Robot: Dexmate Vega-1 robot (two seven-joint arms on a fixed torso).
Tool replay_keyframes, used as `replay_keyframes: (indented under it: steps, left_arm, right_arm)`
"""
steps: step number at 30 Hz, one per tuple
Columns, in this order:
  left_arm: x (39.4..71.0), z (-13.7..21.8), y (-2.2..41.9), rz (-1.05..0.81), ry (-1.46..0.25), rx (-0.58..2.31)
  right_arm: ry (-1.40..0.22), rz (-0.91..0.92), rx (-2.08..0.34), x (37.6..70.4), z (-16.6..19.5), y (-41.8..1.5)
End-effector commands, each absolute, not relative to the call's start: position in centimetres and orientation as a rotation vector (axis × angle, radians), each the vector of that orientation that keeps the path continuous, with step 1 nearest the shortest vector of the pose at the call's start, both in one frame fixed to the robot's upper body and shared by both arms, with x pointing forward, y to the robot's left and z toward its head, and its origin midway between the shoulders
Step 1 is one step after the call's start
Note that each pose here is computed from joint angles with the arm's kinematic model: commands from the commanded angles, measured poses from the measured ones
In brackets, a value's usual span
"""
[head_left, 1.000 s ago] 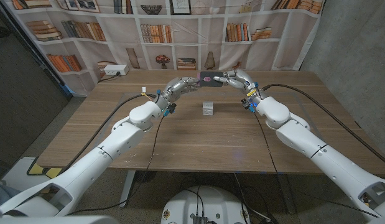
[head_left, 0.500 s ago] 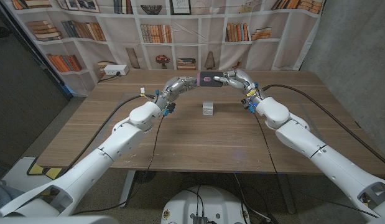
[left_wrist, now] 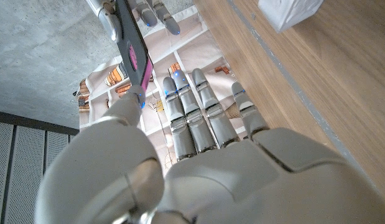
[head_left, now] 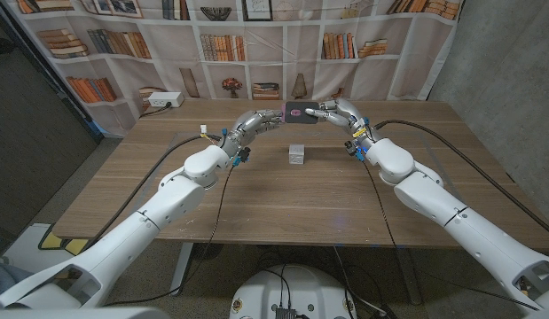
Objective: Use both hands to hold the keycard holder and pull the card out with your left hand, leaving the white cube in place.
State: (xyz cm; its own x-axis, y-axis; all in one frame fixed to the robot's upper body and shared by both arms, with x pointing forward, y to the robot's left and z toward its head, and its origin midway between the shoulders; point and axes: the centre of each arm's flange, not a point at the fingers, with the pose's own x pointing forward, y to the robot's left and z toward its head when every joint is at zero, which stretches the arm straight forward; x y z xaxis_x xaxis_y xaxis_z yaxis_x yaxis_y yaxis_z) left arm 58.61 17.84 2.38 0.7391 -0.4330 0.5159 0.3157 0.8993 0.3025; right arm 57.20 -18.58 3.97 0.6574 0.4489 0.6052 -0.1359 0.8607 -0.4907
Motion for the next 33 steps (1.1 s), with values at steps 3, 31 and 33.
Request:
replay_keyframes:
  steps: [3, 31, 33]
  left_arm:
    - [58.35, 2.35, 17.34, -0.458, -0.620, 0.220]
    - [57.88, 3.01, 16.94, -0.394, -0.647, 0.211]
    - [57.91, 2.95, 17.01, -0.392, -0.647, 0.208]
  right_arm:
    - [-0.797, 0.342, -0.440, 56.69, 3.83, -18.52]
    - [-0.797, 0.322, -0.434, 56.23, 3.84, -18.83]
    - [-0.797, 0.323, -0.433, 56.25, 3.86, -18.83]
